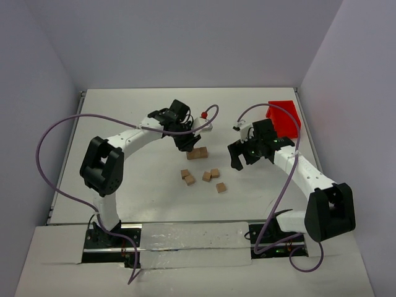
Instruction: Build the wood block tower
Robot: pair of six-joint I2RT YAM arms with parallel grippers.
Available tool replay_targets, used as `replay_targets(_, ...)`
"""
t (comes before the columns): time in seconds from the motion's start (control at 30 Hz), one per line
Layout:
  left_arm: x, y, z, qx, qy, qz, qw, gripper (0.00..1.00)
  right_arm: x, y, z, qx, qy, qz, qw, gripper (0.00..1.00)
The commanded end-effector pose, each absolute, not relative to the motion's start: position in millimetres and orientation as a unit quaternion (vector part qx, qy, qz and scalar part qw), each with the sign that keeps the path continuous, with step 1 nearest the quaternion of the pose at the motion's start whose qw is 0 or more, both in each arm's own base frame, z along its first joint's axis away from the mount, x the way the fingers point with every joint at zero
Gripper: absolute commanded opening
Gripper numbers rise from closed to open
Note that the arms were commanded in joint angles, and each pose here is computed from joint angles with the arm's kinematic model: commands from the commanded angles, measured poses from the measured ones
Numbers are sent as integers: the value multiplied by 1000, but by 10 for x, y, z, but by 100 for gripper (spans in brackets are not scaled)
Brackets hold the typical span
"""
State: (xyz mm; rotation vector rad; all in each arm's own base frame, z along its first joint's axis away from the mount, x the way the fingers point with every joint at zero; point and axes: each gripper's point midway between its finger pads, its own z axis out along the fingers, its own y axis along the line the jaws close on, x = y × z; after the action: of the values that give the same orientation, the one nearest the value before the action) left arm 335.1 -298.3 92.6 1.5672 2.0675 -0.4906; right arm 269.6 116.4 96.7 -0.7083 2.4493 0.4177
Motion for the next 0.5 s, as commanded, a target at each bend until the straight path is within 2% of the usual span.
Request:
replay_targets(0.0, 3388, -3163, 1080, 585, 743, -195, 260, 12, 2796, 1164, 1030, -257, 907, 159, 293, 100)
replay_targets(0.47, 3334, -3254, 1006, 602, 730, -213, 243, 22, 2802, 1139, 1011, -251, 909, 166, 289, 100)
